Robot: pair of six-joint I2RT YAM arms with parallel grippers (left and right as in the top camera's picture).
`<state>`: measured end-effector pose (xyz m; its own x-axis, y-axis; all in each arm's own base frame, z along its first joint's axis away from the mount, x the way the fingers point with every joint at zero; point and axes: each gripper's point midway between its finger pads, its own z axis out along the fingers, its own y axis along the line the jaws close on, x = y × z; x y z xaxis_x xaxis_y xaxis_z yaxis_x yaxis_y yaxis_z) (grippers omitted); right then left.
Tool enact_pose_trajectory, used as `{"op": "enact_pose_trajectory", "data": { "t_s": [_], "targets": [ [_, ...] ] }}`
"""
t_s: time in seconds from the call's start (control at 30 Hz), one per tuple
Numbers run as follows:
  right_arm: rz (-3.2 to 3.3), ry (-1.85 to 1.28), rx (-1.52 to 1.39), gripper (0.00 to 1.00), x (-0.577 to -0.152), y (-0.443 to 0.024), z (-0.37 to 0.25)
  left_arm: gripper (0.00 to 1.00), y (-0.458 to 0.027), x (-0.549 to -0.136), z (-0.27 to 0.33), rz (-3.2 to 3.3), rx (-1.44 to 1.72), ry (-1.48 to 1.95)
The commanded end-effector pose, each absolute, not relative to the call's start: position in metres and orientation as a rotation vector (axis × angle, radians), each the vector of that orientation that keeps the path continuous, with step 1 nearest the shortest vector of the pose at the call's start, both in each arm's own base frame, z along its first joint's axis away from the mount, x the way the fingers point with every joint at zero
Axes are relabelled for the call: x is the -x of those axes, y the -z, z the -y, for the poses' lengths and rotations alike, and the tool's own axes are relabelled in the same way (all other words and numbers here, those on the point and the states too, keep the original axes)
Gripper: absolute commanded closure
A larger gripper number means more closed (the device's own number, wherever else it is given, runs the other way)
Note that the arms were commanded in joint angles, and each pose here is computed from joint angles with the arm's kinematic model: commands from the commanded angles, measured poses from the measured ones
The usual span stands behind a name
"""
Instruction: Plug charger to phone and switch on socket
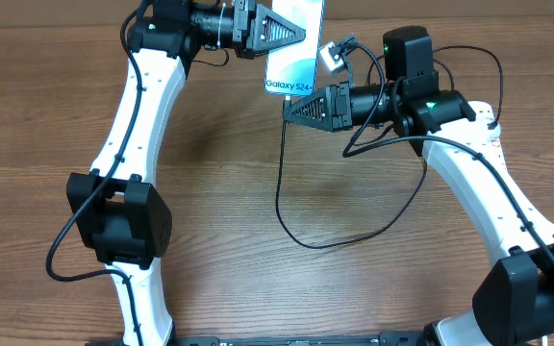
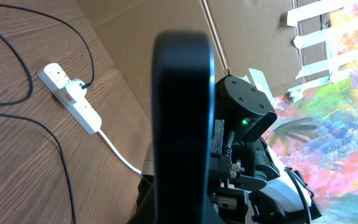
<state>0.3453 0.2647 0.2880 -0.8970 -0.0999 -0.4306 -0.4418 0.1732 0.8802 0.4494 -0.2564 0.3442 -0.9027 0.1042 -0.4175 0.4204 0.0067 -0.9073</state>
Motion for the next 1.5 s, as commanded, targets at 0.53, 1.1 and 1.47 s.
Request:
{"op": "enact_pose_trajectory", "data": {
  "t_s": [0.53,1.1,1.47],
  "targets": [
    [-2.097,-1.761,0.589,0.96,-0.342,-0.312,-0.268,0.96,-0.361,-0.434,0.259,-1.993,-0.649,2.037],
    [-2.111,-1.743,0.554,0.96,-0.346,-0.311,-0.267,0.96,-0.364,-0.429,0.258,-1.987,-0.669,2.081],
    [-2.138,-1.736,0.499,0.96,-0.351,-0.31,-0.267,0.96,-0.365,-0.427,0.257,-1.989,-0.67,2.091]
  ]
}}
